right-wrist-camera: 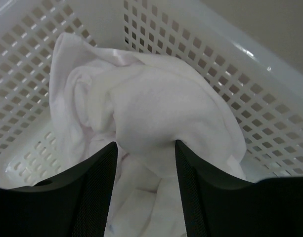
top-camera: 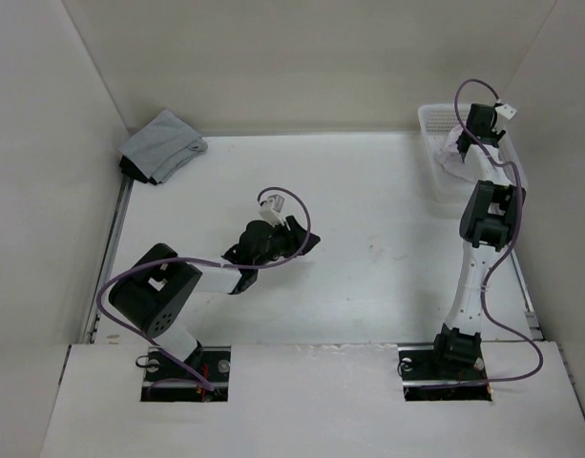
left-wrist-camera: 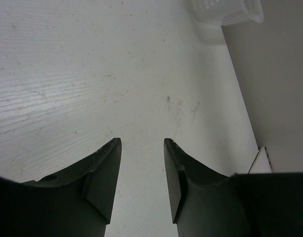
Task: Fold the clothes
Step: Grab the tank top from the pile
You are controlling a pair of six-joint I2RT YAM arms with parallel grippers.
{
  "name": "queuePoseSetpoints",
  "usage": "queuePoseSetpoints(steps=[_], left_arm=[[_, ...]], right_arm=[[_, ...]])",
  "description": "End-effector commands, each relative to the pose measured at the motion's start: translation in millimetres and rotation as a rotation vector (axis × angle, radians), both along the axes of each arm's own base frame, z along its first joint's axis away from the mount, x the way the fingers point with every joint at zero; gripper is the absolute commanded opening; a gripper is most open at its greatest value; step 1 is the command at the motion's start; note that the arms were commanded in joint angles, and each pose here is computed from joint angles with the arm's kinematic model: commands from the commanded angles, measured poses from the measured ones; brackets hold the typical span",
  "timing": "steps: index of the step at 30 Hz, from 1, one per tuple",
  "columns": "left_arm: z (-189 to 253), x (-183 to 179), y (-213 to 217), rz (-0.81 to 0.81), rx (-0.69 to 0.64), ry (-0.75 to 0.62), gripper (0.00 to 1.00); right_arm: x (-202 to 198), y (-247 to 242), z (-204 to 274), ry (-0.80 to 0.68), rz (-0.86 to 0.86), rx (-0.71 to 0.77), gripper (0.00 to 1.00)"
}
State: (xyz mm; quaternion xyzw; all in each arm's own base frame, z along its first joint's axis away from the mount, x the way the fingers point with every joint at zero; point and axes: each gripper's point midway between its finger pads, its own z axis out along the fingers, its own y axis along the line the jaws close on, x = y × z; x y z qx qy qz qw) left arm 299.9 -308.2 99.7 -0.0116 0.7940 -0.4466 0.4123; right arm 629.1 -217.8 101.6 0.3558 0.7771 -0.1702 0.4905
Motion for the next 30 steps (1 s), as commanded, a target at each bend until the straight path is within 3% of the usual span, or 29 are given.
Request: queuePoseSetpoints(steps=[1,2,5,7,12,15,22,26,30], left_arm=[[14.4,4.9,6.1,0.010,-0.070,-0.035,0.38],[14.9,6.2,7.6,0.015,-0.073,-0.037,0.38],[14.4,9.1,11.9,0.031,-0.086,-0.028,0.38],[13.3,9.1,12.0,0.030,-0.086,-0.024,0.38],[14.4,9.0,10.2,0.024,-0.095,-0.023,0.38],[15.4,9.9,13.5,0.032,-0.102,-0.029,0.38],[16.7,24.6,44.2,0.129,-0.138,0.004,0.38],[30.0,34.5,78.7,0.229,-0.189,0.008,0.38],[56.6,40.7,126.9,0.377,-0.242,-0.027,0.40]], right_arm=[[0.9,-19.8,14.5,0.022,-0.052,-0.045,0.50],[1.2,-20.9,15.3,0.020,-0.054,-0.046,0.48],[1.8,-21.4,15.9,0.010,-0.045,-0.037,0.11],[1.3,-15.6,27.6,-0.038,-0.033,-0.028,0.01],[-13.3,14.5,143.4,-0.362,0.058,0.003,0.00],[-37.4,58.7,227.7,-0.533,0.158,0.021,0.00],[-128.9,209.8,374.5,-0.814,0.479,0.095,0.00],[-192.2,285.3,406.0,-0.881,0.664,0.149,0.01],[-264.4,359.6,373.9,-0.872,0.858,0.299,0.03]])
